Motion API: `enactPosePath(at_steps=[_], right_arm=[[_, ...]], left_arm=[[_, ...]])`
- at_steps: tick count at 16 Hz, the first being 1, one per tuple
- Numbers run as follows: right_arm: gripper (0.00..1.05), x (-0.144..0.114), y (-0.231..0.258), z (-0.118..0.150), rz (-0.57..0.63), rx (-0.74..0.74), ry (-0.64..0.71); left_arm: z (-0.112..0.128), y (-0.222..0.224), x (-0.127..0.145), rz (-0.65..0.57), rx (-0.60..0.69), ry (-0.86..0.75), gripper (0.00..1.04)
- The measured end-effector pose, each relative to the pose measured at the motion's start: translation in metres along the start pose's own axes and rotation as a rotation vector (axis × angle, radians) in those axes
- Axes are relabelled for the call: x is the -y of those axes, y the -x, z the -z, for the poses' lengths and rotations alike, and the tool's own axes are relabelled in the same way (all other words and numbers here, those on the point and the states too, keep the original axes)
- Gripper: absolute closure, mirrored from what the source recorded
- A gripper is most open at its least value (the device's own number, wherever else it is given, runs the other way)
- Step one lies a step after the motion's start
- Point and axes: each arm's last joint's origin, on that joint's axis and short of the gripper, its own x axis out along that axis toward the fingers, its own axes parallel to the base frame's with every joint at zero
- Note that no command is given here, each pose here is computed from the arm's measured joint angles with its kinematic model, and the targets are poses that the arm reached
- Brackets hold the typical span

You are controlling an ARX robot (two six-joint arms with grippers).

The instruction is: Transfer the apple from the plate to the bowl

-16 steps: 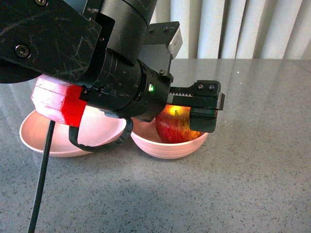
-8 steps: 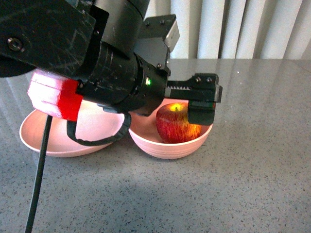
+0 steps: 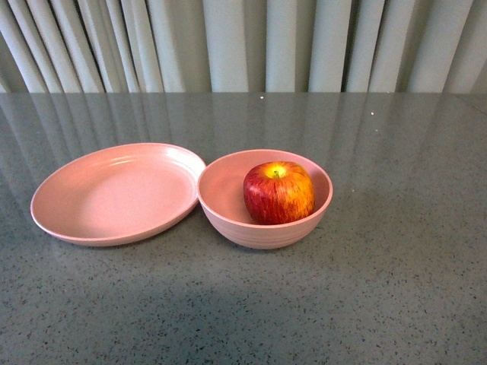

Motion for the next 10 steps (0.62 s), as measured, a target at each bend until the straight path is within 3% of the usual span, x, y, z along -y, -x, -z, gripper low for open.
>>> enactPosePath(at_steps=[1,4,10], right_arm=[[0.07,0.000,0.000,0.000,0.000,0.000,0.000],[0.07,0.000,0.000,0.000,0.000,0.000,0.000],[0.07,0.000,0.000,0.000,0.000,0.000,0.000]], left_arm=[[0.003,0.009,-0.005,-0.004,0.021,0.004,1.04],[0.026,0.030,-0.015,-0.001,-0.004,0.000,1.04],[0.044,0.057,-0.031,-0.002,0.003,0.001,1.04]])
